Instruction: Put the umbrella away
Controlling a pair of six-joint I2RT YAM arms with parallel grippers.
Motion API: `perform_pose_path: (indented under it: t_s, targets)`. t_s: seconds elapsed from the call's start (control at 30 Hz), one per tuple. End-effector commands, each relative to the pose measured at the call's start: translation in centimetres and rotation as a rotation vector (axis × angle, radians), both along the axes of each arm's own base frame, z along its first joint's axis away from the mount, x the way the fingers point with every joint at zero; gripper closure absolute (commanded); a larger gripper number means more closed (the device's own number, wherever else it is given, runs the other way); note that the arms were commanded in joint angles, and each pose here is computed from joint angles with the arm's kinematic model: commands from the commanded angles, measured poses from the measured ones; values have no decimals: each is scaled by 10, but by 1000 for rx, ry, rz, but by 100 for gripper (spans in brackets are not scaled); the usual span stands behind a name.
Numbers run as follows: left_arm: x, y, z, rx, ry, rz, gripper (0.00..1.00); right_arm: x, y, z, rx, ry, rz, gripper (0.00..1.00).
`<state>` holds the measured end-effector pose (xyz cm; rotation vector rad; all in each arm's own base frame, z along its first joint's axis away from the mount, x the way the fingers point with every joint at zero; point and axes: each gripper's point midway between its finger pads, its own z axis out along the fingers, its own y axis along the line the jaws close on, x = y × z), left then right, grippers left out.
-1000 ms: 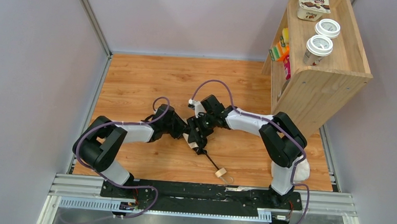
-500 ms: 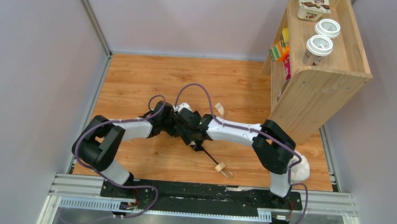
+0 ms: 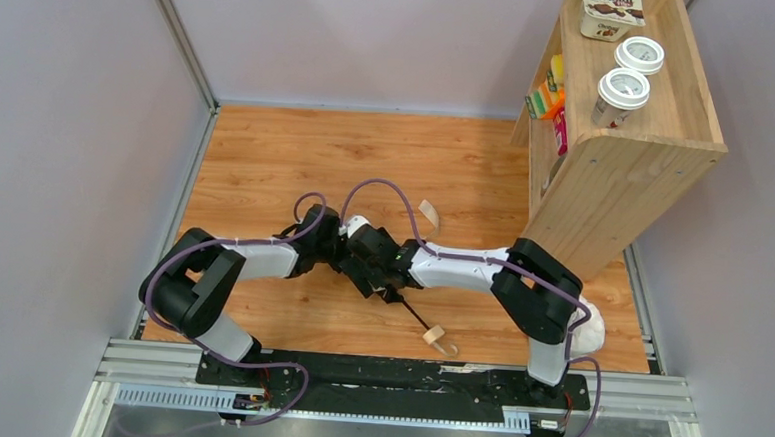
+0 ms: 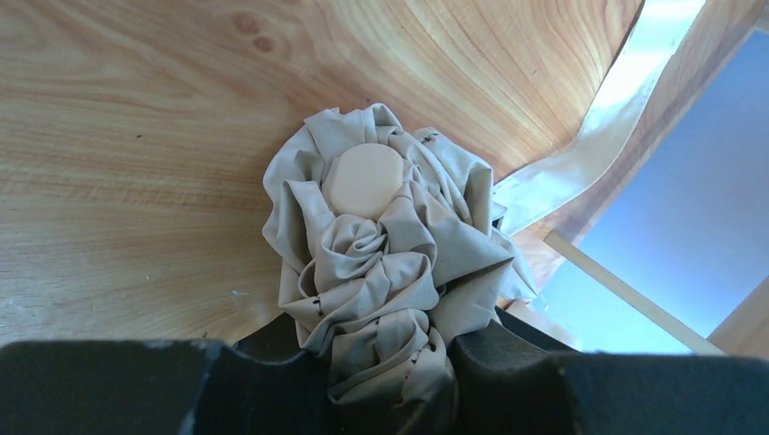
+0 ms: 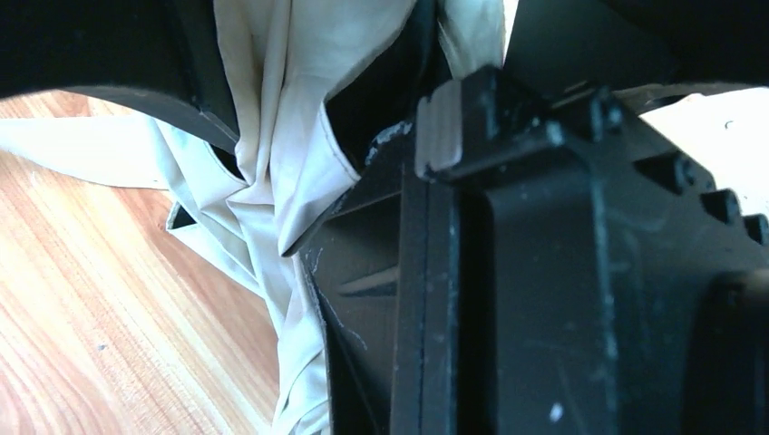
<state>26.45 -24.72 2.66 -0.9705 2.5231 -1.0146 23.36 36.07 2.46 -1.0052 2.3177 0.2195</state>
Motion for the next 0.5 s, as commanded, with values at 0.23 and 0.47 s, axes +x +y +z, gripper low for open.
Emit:
perform_pose_path:
  t_s: [0.23, 0.47]
  targets:
    - [-15, 7, -6, 23, 17, 3, 83, 23, -13, 1, -54, -109, -45, 99]
    - [-21, 18, -20, 113, -10, -53, 25, 0, 9, 18, 333, 236, 169, 100]
